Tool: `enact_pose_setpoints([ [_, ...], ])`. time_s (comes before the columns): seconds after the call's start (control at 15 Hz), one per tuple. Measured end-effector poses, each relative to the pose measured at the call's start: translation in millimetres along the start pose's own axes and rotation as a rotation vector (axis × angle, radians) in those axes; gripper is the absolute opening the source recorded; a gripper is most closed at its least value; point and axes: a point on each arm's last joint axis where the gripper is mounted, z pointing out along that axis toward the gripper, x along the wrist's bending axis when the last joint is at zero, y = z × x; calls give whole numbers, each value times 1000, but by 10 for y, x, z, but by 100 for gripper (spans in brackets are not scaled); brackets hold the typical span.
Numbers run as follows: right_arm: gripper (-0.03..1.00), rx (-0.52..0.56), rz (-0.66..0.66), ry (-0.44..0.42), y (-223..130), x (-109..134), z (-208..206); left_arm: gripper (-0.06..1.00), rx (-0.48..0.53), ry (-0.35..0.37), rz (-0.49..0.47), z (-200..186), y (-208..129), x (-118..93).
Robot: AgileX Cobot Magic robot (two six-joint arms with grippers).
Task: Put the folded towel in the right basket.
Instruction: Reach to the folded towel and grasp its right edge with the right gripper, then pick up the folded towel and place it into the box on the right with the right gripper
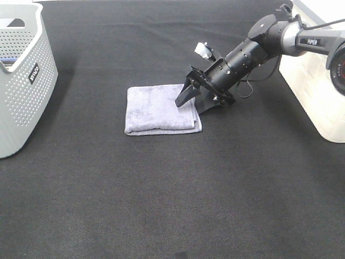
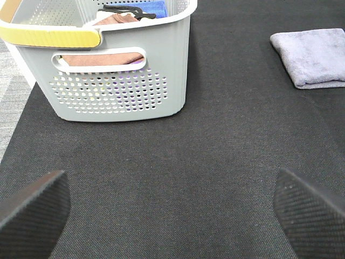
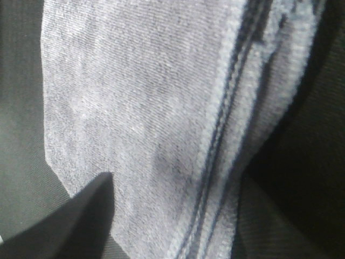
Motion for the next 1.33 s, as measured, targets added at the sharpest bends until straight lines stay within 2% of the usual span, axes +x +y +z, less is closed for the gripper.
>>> enact_pose_setpoints([
  [0.13,47,6,-14,7,-9,15,42,97,0,0,0,0,0,0],
  [0.27,31,11,-29,10,-16,33,70,97,0,0,0,0,0,0],
  [0.4,8,11,-29,10,-16,33,70,97,0,0,0,0,0,0],
  [0.6,7,11,-77,13,49,128,-26,97,0,0,0,0,0,0],
  [0.8,7,-61,-191,-19,233,395,-334,97,0,0,0,0,0,0],
  [1.07,7,-239,-347,-135,428,971,-1070,97,0,0,0,0,0,0],
  [1.13,7,-239,-347,-135,428,971,-1070,97,0,0,0,0,0,0],
  [1.2,7,-297,-379,-187,424,1136,-1384,97,0,0,0,0,0,0],
  [1.33,7,-368,-413,-283,370,1282,-1851,97,0,0,0,0,0,0],
])
